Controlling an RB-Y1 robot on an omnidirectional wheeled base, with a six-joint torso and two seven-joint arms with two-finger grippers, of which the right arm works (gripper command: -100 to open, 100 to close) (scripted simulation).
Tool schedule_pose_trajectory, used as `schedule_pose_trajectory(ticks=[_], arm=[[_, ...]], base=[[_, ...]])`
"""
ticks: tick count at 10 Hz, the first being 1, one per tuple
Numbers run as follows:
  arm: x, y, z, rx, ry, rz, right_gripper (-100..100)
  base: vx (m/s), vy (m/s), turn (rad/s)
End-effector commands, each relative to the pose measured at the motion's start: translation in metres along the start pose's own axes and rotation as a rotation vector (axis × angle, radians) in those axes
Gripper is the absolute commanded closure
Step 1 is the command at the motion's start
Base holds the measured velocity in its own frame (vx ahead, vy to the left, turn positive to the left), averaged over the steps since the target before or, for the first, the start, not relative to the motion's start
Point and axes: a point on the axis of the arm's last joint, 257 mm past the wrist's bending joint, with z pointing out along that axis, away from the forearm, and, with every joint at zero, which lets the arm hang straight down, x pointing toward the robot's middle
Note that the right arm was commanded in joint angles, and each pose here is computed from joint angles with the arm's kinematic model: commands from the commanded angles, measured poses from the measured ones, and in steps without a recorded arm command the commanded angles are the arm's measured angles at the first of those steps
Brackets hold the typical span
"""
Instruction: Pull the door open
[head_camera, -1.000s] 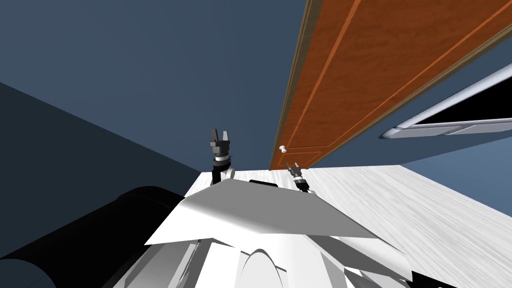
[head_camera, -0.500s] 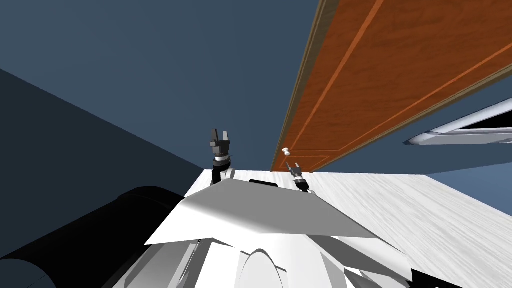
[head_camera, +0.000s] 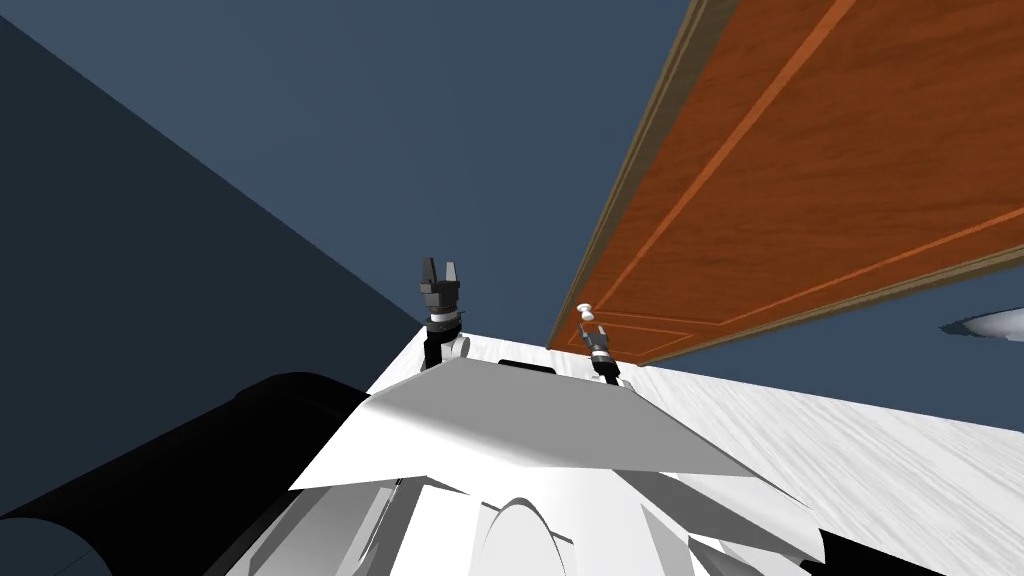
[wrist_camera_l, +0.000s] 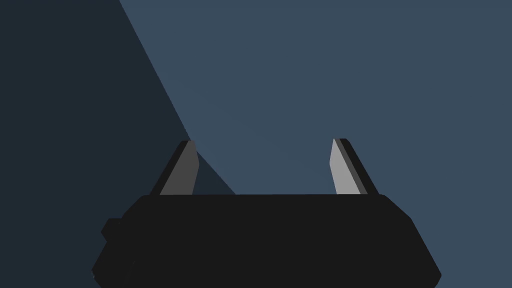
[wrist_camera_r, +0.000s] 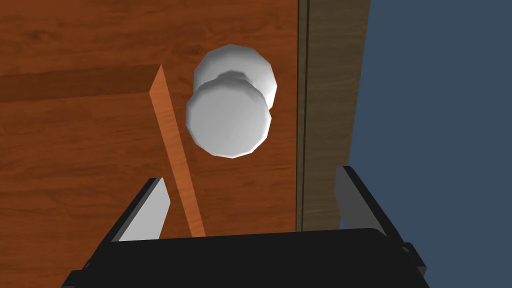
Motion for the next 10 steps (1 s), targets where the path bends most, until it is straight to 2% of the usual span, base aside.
schedule_pose_trajectory(ticks=[1,5,6,7,10], arm=[[0.001,-0.014,0.0033,0.057,0.001,-0.001,-100],[0.005,-0.037,0.007,0.162,0.012,0.011,-100],[0.004,-0.035,0.0051,0.148,0.01,0.009,-100],[0.004,-0.035,0.0051,0.148,0.01,0.009,100],[0.004,-0.035,0.0051,0.148,0.01,0.009,100]], base=[[0.053,-0.058,0.366],[0.035,-0.105,0.29],[0.012,-0.058,0.031],[-0.004,0.007,-0.018],[-0.001,0.013,-0.009]])
